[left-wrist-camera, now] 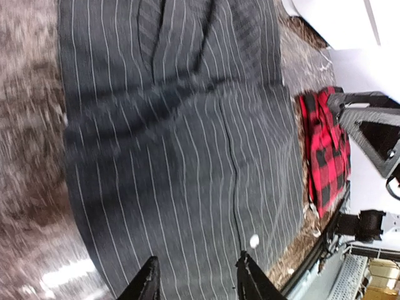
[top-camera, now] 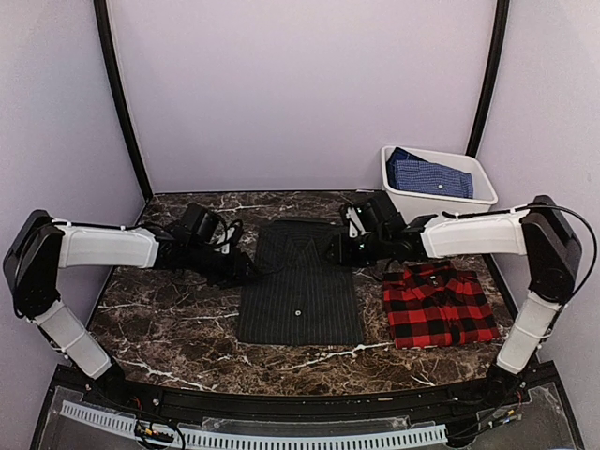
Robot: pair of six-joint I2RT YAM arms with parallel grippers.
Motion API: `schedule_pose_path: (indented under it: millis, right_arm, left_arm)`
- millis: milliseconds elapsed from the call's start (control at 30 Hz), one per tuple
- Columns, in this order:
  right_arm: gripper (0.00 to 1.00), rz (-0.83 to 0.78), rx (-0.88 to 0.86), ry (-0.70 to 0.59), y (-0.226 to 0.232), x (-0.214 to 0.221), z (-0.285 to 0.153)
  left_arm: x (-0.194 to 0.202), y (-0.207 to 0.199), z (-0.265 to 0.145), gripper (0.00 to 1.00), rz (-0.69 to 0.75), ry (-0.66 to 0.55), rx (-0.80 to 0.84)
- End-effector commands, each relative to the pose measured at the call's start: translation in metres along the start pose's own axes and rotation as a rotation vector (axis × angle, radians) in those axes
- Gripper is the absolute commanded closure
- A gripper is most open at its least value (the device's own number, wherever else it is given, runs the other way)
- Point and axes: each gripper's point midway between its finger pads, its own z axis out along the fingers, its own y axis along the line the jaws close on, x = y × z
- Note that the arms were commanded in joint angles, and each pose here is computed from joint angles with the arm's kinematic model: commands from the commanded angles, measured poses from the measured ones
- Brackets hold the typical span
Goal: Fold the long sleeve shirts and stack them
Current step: Smooth out the 2/3-rectangle-folded shirt at the center of the board, then move the 2/3-rectangle-folded shirt to the center of the board.
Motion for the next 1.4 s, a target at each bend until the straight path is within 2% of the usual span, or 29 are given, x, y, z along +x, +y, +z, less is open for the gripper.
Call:
schedule_pose_path:
  millis: [0, 267, 533, 733, 1133, 1367]
  right_arm:
    - [0.61, -0.034, -0.014, 0.047, 0.013, 0.035, -0.019]
    - [0.66, -0.030, -0.072, 0.172, 0.037, 0.111, -0.039]
    - [0.67, 0.051, -0.021, 0.263, 0.002, 0.166, -0.041]
    - [0.68, 0.070, 0.022, 0.286, -0.014, 0.179, -0.048]
    - [0.68, 0.075, 0.071, 0.291, -0.033, 0.190, -0.075]
    - [0.72, 0.080, 0.068, 0.303, -0.038, 0.197, -0.073]
  left_arm:
    - [0.033, -0.020, -0.012, 0.61, -0.010, 0.056, 0.100]
    - [0.093, -0.009, -0.012, 0.66, -0.081, 0.194, 0.138]
    - [0.131, 0.017, -0.010, 0.68, -0.143, 0.277, 0.103]
    - [0.149, 0.033, -0.008, 0.69, -0.156, 0.330, 0.043]
    - [0.134, 0.037, -0.042, 0.68, -0.093, 0.229, -0.070]
    - [0.138, 0.037, -0.041, 0.68, -0.076, 0.207, -0.031]
